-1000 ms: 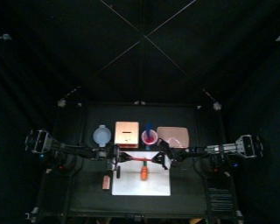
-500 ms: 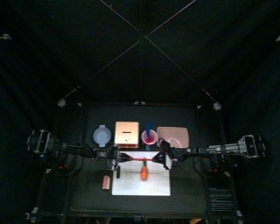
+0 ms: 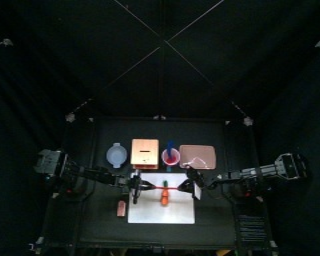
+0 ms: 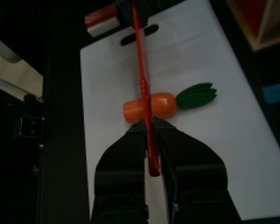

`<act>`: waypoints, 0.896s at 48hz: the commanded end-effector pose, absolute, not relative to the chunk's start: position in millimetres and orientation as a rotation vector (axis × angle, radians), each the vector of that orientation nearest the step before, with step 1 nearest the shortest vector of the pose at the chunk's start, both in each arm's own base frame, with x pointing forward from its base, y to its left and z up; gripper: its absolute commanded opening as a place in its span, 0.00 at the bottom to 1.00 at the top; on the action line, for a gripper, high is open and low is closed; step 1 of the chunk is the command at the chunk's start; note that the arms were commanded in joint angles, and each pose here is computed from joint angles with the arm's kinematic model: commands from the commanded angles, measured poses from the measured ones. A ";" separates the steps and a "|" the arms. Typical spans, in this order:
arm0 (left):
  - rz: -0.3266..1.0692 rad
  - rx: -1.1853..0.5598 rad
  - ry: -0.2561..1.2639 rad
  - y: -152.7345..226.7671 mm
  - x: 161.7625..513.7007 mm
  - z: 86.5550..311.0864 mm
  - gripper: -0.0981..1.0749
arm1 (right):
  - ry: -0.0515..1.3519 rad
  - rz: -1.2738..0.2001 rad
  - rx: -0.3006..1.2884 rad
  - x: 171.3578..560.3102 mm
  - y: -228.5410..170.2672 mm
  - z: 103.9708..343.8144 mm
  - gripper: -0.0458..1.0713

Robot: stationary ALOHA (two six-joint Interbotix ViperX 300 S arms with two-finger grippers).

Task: Cut carrot

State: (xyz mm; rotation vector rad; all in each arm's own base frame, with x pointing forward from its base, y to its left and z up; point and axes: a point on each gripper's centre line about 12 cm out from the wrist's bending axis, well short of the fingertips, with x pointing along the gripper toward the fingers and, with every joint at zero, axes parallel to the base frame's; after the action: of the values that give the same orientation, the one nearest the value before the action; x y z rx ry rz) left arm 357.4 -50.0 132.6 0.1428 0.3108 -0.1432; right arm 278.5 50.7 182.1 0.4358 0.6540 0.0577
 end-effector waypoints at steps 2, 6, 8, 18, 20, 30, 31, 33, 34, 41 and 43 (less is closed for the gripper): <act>-0.158 0.146 0.321 -59.1 361.9 126.9 0.38 | 0.679 0.077 0.463 277.8 63.2 178.0 0.35; -0.165 0.145 0.325 -63.9 366.0 123.6 0.38 | 0.698 0.081 0.475 278.1 68.9 174.2 0.35; -0.166 0.144 0.331 -65.1 367.6 120.7 0.38 | 0.709 0.076 0.477 277.1 70.2 171.3 0.35; -0.170 0.152 0.349 -67.4 376.0 112.6 0.38 | 0.725 0.028 0.463 274.8 69.0 166.4 0.35; -0.170 0.152 0.351 -67.6 377.3 111.5 0.38 | 0.728 0.020 0.460 273.9 68.3 165.2 0.35; -0.167 0.154 0.368 -66.5 380.3 107.4 0.38 | 0.739 0.004 0.460 271.2 66.4 161.4 0.35; -0.166 0.153 0.369 -65.8 380.0 107.4 0.38 | 0.740 0.003 0.458 271.2 66.2 160.9 0.35; -0.166 0.153 0.371 -65.9 380.3 107.4 0.38 | 0.740 0.002 0.459 271.2 66.2 160.9 0.35; -0.165 0.153 0.373 -65.3 380.3 106.9 0.38 | 0.740 0.003 0.458 270.8 66.1 160.8 0.35; -0.164 0.153 0.382 -64.8 380.4 106.1 0.38 | 0.744 -0.015 0.453 270.6 63.6 159.1 0.35; -0.165 0.155 0.385 -64.9 380.3 105.8 0.38 | 0.747 -0.019 0.451 270.2 63.2 158.1 0.35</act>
State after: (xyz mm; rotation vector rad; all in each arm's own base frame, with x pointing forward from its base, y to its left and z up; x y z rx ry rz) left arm 379.2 -63.2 102.3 0.1437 0.3920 -0.1584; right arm 269.8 63.5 155.2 0.4447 0.7564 -0.0132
